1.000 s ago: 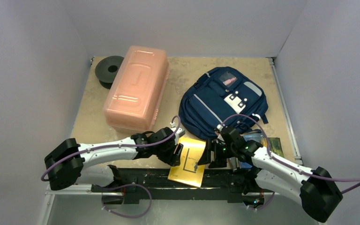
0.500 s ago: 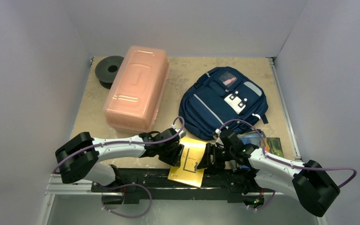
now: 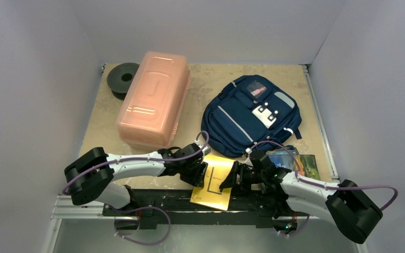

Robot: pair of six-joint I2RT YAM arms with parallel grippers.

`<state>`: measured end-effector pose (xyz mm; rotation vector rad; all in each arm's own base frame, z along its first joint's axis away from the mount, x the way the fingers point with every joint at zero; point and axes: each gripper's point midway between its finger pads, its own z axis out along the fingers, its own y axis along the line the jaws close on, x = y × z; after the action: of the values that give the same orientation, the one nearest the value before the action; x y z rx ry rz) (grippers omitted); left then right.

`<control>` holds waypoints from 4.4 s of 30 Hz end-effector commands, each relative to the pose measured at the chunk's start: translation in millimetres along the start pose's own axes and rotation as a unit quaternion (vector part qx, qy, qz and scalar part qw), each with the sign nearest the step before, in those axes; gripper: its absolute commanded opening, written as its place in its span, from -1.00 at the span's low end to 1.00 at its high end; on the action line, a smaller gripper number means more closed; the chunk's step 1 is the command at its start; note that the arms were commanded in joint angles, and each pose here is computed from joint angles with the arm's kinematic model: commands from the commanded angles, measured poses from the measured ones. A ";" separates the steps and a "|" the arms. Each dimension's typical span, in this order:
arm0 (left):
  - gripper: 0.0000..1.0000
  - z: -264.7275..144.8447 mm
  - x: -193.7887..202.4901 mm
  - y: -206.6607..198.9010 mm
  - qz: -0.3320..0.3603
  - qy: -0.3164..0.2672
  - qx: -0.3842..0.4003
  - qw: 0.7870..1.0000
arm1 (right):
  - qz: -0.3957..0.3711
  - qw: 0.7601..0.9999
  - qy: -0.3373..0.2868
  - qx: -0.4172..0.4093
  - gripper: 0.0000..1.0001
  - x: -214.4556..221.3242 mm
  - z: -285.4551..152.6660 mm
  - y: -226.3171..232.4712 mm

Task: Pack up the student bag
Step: Pick up the book from the center of the board, then place the book at the center of the board, then unzip the student bag at the center of the board.

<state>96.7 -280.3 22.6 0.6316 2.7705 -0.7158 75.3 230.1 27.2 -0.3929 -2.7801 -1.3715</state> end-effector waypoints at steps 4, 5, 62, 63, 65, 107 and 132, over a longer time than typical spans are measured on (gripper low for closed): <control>0.07 -44.5 -26.4 -16.7 0.012 -0.082 0.024 0.996 | 0.016 0.993 -0.032 -0.109 -0.95 -11.5 -11.4 55.8; 0.11 -61.3 -35.4 -18.9 0.017 -0.110 0.023 0.994 | 0.016 0.992 -0.030 -0.118 -1.00 -9.0 -16.9 62.9; 0.31 -14.4 -262.3 -84.1 -0.085 -0.161 0.141 0.973 | 0.072 0.886 -0.422 0.178 0.13 -261.6 -182.8 -53.6; 0.31 -11.3 -263.7 -83.5 -0.089 -0.158 0.142 0.973 | 0.074 0.888 -0.418 0.176 0.07 -261.8 -181.0 -53.9; 0.30 -3.4 -267.3 -82.5 -0.098 -0.156 0.141 0.973 | 0.083 0.889 -0.418 0.166 0.01 -262.1 -178.9 -52.4; 0.28 57.1 -268.1 -14.6 -0.392 -0.180 0.067 0.900 | -0.035 0.867 -0.447 0.217 0.00 -282.8 -219.8 -27.6; -1.00 -66.2 -380.7 -42.8 -0.191 -0.373 0.133 0.898 | -0.165 0.841 -0.449 0.254 0.05 -297.6 -227.6 -2.4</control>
<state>363.7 -416.2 100.4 -0.2801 2.3918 -1.0453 318.9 -7.7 94.1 -0.8677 -3.7556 -0.5066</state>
